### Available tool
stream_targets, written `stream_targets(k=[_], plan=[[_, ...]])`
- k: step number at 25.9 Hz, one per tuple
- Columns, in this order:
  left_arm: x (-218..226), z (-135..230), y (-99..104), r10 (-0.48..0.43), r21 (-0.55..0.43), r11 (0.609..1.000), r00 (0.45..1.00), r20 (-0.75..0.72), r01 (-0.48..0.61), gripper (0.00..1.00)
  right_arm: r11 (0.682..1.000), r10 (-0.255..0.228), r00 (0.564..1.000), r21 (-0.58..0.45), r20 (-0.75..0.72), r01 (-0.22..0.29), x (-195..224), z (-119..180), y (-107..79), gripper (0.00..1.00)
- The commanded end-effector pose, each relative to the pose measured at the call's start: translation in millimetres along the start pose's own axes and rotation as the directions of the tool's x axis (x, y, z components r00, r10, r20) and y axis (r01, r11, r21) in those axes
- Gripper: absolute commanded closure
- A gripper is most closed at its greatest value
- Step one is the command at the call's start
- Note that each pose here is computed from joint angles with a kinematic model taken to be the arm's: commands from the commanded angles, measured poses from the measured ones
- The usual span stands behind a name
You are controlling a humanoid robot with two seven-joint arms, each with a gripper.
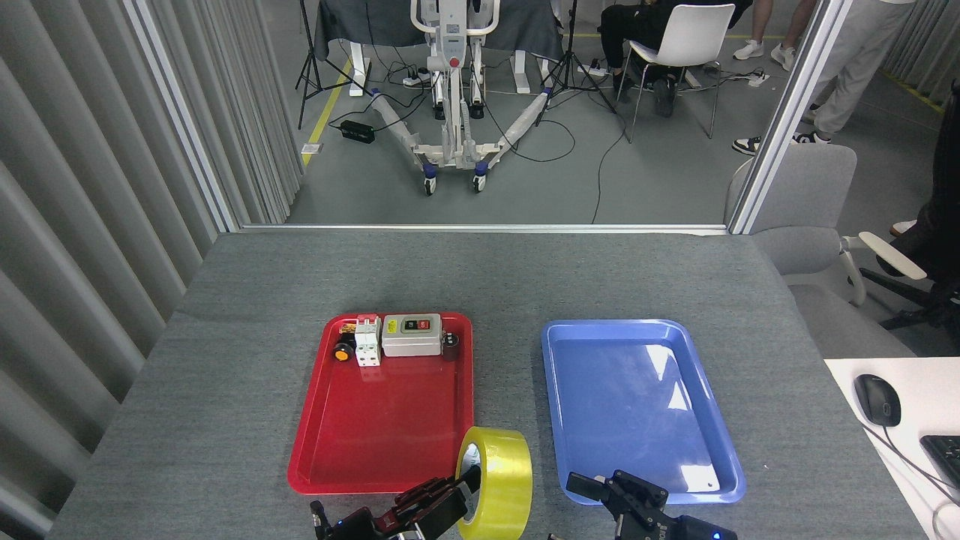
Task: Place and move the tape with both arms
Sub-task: 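Bring the right gripper to the tape and grasp it beside the left gripper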
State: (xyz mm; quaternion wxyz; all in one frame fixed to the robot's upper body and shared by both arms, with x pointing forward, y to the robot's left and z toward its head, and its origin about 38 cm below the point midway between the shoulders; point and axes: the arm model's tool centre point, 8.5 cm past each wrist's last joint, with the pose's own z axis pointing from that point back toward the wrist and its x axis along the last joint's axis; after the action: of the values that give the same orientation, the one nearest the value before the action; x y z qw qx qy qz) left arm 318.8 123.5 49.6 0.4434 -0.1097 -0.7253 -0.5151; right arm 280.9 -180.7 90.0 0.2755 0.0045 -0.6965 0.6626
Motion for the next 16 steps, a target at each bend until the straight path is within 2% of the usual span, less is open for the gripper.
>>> stream_targets(k=[1,5,10,11,14,16], plan=[[0.0,-0.1,1.1,-0.003,0.0,1.0,1.0,0.001,0.003,1.0,1.0,0.007,0.999,0.013,0.043,-0.008,5.7,-16.1,-0.7,0.01],[-1.5,3.0,2.3,-0.007,0.0,1.0,1.0,-0.006,0.007,1.0,0.998,0.05,0.997,0.042,0.067,-0.053,10.4,-33.2,0.6,0.01],[-3.2,3.9,2.7,-0.005,0.001,1.0,1.0,-0.012,0.005,1.0,0.998,0.053,0.995,0.018,0.083,-0.054,15.4,-51.9,-2.0,0.03],[-3.7,4.7,3.1,-0.006,0.001,1.0,1.0,-0.014,0.006,1.0,0.998,0.057,0.994,0.03,0.088,-0.06,15.2,-55.8,-2.7,0.05],[-3.9,5.1,3.5,-0.006,0.003,1.0,1.0,-0.014,0.006,1.0,0.998,0.026,0.994,0.055,0.104,-0.032,16.2,-67.8,6.4,0.13],[-3.5,5.0,3.9,-0.007,0.004,1.0,1.0,-0.014,0.007,1.0,0.998,0.036,0.994,0.052,0.107,-0.042,13.4,-70.8,1.7,0.19]])
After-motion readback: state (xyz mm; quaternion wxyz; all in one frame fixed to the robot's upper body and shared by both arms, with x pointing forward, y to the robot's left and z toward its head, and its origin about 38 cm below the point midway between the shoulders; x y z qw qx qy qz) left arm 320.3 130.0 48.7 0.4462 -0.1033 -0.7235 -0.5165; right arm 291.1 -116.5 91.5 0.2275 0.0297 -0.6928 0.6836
